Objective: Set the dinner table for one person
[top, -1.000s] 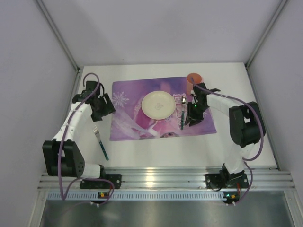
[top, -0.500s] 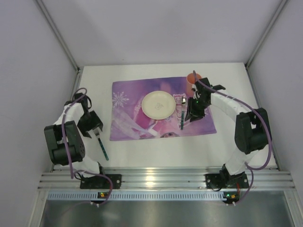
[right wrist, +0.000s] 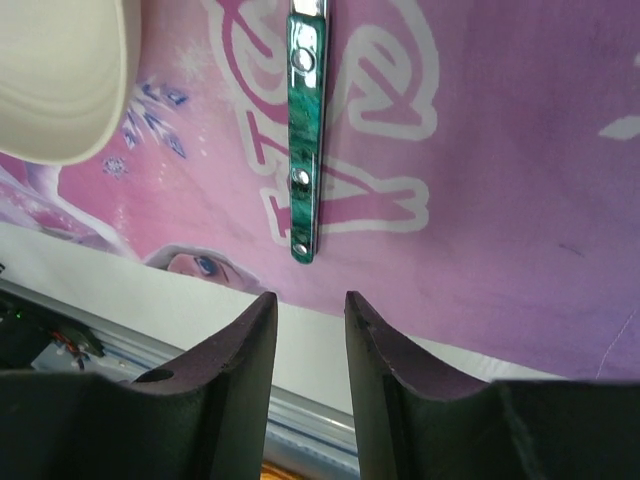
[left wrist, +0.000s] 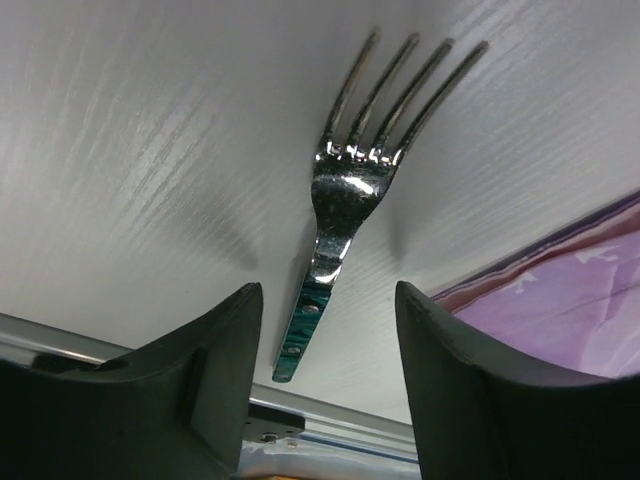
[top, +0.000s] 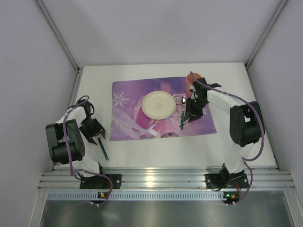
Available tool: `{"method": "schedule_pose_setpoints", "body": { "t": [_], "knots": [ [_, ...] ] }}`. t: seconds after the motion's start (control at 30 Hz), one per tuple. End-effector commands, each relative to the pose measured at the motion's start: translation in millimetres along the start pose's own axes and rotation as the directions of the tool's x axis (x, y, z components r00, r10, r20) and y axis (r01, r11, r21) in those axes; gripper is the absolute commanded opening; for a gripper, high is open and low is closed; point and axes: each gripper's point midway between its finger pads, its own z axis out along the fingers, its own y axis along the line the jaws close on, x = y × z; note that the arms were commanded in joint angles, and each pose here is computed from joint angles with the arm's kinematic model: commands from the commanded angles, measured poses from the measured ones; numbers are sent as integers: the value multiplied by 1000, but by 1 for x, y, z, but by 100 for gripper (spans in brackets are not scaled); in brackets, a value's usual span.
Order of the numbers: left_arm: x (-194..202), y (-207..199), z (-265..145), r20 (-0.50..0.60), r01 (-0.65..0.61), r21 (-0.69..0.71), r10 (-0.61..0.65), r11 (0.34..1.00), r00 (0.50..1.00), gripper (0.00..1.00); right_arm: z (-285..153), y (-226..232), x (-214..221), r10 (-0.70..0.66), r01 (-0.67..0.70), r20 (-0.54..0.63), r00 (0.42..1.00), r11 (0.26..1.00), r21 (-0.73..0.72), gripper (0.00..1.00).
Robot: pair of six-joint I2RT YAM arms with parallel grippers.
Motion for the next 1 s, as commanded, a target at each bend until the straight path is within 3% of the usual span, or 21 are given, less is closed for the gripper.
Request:
{"method": "schedule_pose_setpoints", "body": {
  "t": [0.0, 0.1, 0.23, 0.43, 0.6, 0.7, 0.77, 0.83, 0.97],
  "knots": [
    [-13, 1, 2, 66, 48, -11, -47, 999, 997, 58, -11, 7, -22, -25, 26, 37, 999, 999, -34, 34],
    [-15, 2, 13, 64, 52, -28, -50, 998, 997, 45, -11, 4, -26, -17, 18, 31, 999, 999, -30, 33],
    [-22, 3, 28, 77, 53, -47, -49, 997, 996, 19, -13, 0, -29, -7, 8, 30, 1000, 1000, -29, 32],
    [-53, 20, 26, 153, 9, -165, 16, 986, 988, 0, -24, -2, -31, 1, 0, 45, 999, 1000, -27, 32],
    [-85, 31, -6, 235, -47, -259, 111, 965, 966, 0, -39, 4, -34, -6, 8, 72, 997, 999, -38, 33],
    [-111, 13, -45, 370, -38, -176, 102, 984, 923, 0, -48, 7, -35, -10, 13, 88, 996, 999, -35, 39],
    [-123, -20, -69, 435, -105, -54, 118, 993, 893, 0, -57, 9, -36, -14, 17, 107, 994, 999, -29, 45],
    [-138, -55, -97, 523, -190, 37, 144, 981, 840, 0, -63, 8, -34, -15, 17, 111, 994, 1000, -18, 57],
    [-125, -140, -128, 602, -438, 104, 295, 893, 742, 0, -77, 7, -26, -27, 28, 127, 991, 1000, -2, 69]
  ]
}}
